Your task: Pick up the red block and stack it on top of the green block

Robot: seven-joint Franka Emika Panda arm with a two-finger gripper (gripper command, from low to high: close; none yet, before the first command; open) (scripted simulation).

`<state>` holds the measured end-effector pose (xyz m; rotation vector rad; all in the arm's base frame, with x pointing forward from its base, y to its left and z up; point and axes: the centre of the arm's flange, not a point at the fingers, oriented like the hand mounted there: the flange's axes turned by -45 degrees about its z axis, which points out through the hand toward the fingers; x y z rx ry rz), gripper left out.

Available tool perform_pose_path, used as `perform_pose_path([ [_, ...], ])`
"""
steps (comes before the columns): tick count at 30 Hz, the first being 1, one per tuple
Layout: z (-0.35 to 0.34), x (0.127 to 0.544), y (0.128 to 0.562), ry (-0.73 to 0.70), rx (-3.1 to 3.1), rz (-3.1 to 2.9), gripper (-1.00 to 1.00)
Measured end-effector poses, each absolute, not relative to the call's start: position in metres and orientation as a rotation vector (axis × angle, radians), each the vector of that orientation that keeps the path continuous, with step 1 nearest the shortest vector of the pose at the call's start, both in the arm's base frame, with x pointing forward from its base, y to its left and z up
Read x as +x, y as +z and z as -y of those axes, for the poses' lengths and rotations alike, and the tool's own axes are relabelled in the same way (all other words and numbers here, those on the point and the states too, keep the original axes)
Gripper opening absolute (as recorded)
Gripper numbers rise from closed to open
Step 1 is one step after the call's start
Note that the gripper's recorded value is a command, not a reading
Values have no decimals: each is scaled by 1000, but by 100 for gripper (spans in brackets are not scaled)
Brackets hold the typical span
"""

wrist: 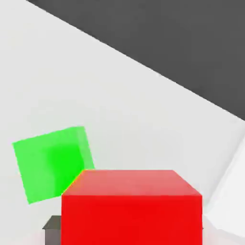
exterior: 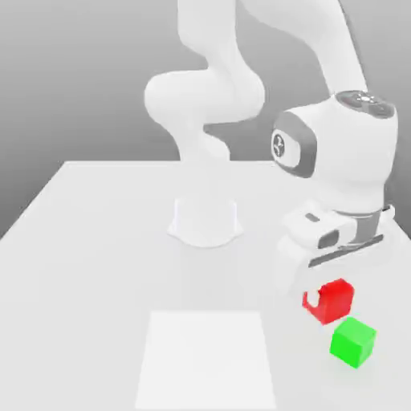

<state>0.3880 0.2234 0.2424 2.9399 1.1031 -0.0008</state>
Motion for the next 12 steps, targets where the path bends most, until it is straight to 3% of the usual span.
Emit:
perform_pose_path([
  [2,-240,384,241,-1,2877,-1262,-100],
  [6,-244,385,197,0,2858,-1302,-100],
  [7,-243,385,187,0,2858,-1304,100],
  [12,-243,385,187,0,2858,-1304,100],
])
